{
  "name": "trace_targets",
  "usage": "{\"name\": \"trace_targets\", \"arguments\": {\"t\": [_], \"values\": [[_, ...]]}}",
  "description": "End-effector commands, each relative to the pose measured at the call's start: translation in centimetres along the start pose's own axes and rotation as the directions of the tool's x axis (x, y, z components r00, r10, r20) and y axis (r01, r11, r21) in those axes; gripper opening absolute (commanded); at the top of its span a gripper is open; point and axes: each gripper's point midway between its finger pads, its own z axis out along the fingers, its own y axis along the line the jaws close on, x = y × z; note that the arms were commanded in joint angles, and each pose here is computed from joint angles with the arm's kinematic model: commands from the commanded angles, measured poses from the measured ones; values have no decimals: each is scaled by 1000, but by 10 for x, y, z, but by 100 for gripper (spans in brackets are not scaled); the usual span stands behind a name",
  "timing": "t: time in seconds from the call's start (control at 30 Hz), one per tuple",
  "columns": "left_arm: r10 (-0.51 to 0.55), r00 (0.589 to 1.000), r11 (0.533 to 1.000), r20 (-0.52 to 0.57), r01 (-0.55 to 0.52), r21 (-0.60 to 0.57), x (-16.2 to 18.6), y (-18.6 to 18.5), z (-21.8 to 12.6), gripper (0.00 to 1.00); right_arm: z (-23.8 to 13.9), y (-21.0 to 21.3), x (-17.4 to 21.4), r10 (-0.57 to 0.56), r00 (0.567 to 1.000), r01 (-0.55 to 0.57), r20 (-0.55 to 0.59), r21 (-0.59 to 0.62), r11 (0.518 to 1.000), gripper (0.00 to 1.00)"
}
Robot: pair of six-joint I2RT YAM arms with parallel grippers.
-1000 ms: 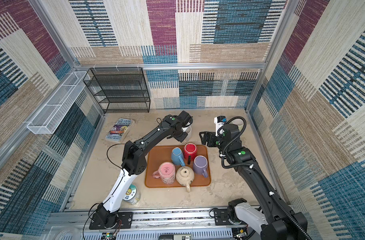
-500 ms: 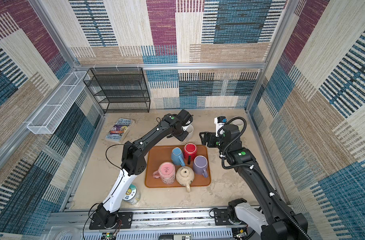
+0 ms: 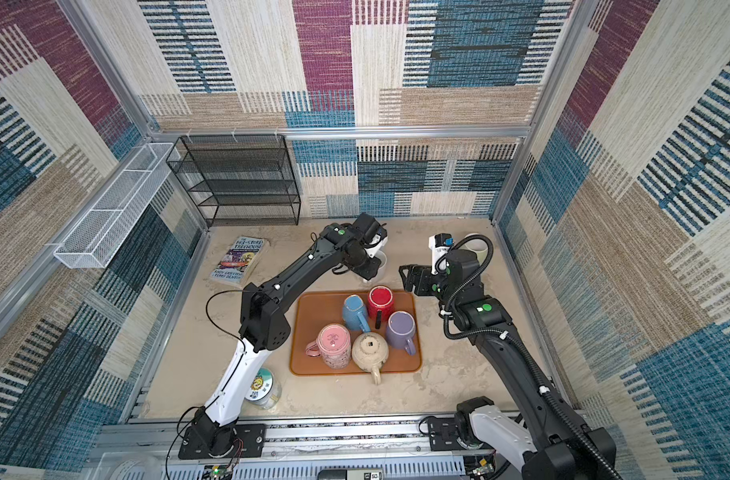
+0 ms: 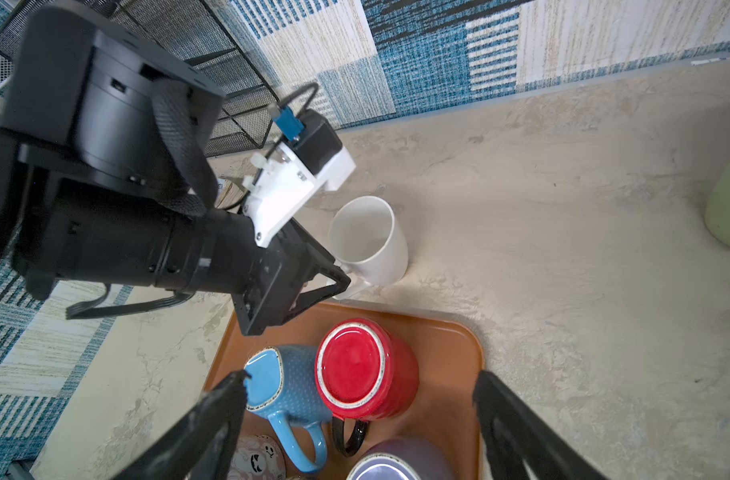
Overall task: Turn the mug right side up
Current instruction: 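Set the white mug upright on the table and open the left gripper, then grasp the white mug with the right gripper while the left gripper draws back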
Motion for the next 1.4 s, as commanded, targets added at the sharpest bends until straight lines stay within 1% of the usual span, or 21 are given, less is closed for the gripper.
{"name": "trace_targets", "arguments": {"t": [0.0, 0.07, 0.1, 0.17, 0.33, 0.47, 0.6, 0.8, 1.0, 1.17, 1.37], "values": [[-70, 997, 997, 43, 68, 49, -10, 0, -25, 47, 1, -3, -1, 0, 1000, 0, -5, 19, 1000, 87], [-90, 993, 994, 73, 85, 69, -15, 1, -41, 50, 5, -5, 1, 9, 1000, -8, -25, 32, 999, 87], [-100, 991, 993, 86, 94, 74, -16, 2, -49, 54, 9, -6, 3, 14, 999, -13, -41, 36, 999, 86], [-112, 987, 991, 117, 103, 86, -18, 3, -66, 58, 16, -6, 7, 20, 998, -18, -63, 43, 999, 86], [-141, 966, 987, 215, 121, 103, -12, 5, -113, 62, 33, 3, 16, 19, 995, -13, -95, 72, 997, 86], [-158, 948, 986, 278, 136, 97, 8, 9, -143, 64, 52, 12, 29, 36, 990, -24, -136, 90, 996, 85], [-181, 926, 983, 332, 161, 88, 42, 14, -169, 65, 74, 16, 42, 59, 985, -37, -162, 138, 990, 85], [-207, 911, 978, 357, 198, 63, 108, 23, -192, 67, 108, 23, 48, 82, 978, -48, -190, 178, 983, 83], [-230, 906, 972, 355, 229, 44, 167, 34, -204, 68, 138, 27, 51, 92, 973, -47, -213, 211, 976, 79], [-225, 913, 973, 342, 228, 34, 199, 37, -206, 68, 158, 28, 59, 101, 966, -41, -238, 243, 969, 77], [-216, 911, 975, 351, 220, 30, 215, 39, -208, 68, 181, 25, 73, 108, 957, -27, -271, 284, 958, 76]]}}
